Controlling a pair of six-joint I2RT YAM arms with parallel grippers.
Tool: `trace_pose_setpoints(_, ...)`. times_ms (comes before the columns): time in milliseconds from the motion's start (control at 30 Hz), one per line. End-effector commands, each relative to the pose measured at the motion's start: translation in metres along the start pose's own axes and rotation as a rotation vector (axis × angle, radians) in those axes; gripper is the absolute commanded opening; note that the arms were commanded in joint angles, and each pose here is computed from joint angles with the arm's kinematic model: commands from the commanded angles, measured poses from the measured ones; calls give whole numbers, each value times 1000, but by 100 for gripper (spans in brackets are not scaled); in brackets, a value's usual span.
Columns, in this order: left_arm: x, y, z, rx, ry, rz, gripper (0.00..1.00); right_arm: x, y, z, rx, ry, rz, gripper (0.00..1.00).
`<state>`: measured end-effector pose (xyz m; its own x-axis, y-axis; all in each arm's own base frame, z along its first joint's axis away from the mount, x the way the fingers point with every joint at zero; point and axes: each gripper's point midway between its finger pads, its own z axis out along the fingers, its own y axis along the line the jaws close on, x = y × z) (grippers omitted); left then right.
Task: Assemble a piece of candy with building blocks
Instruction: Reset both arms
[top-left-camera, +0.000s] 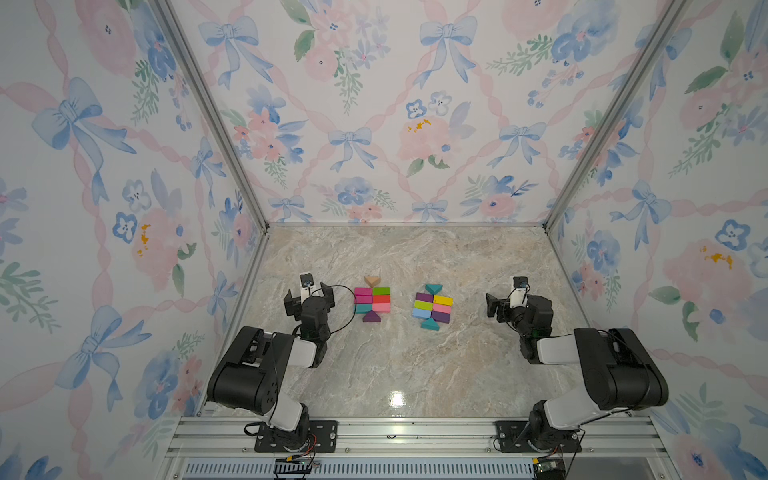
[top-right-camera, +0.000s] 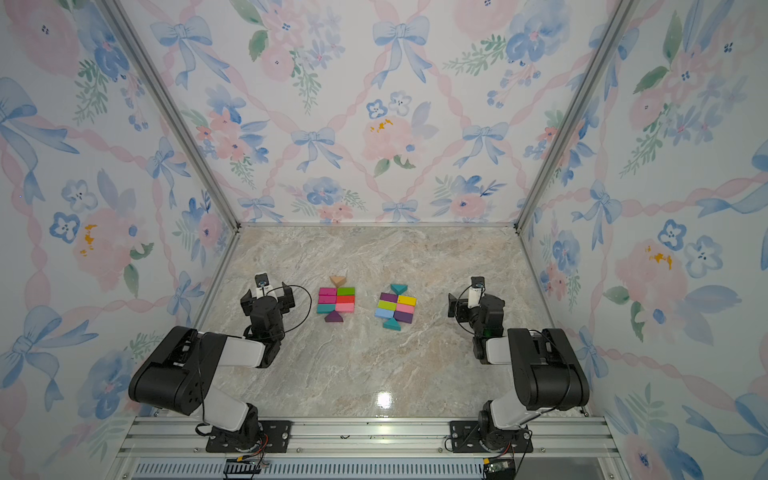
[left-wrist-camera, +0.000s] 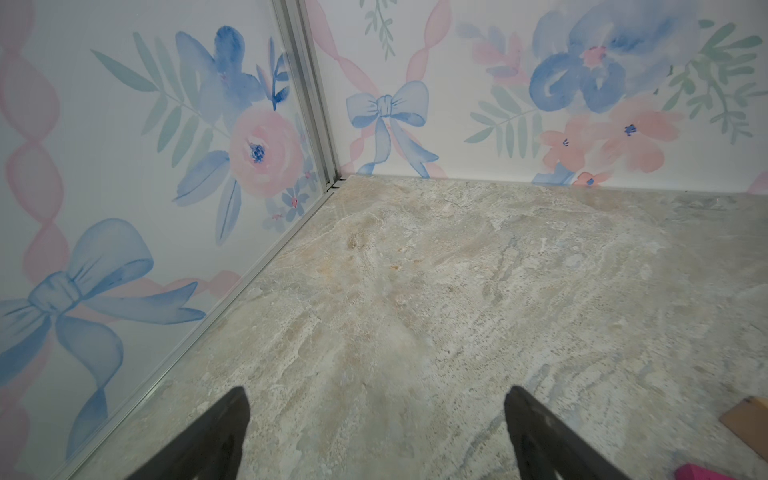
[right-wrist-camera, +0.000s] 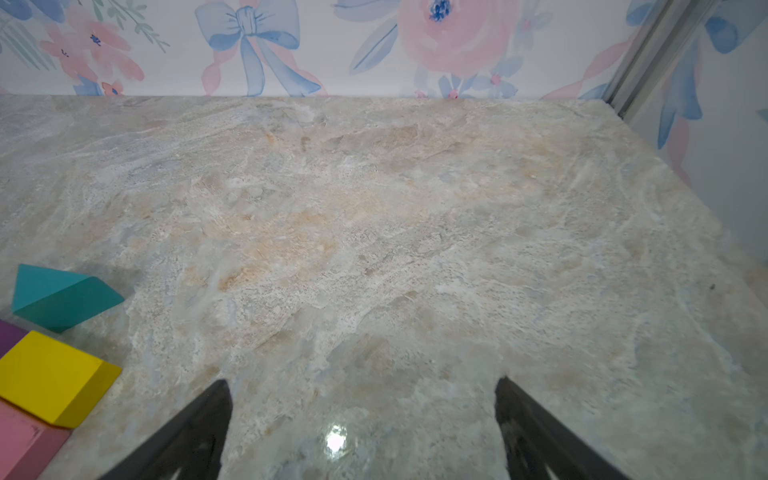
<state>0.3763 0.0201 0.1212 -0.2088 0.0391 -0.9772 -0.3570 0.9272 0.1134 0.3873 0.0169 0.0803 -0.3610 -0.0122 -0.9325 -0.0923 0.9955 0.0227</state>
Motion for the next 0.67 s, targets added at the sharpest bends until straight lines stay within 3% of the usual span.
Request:
trace_pose_setpoints(0,-11,-13,-8,133,-59,-39,98,-21,-10,4,53,-63,22,99)
trace_pose_setpoints(133,-8,-14,-18,218,-121,-58,98,-20,-9,3,53,-61,21,99)
trace_pose_setpoints(433,-6,-14,-19,208,-108,-52,98,-21,5,1,27,-76,-43,99)
trace_pose_setpoints(633,-6,-13,-20,208,-110,-53,98,-20,-2,3,43,-63,-9,99)
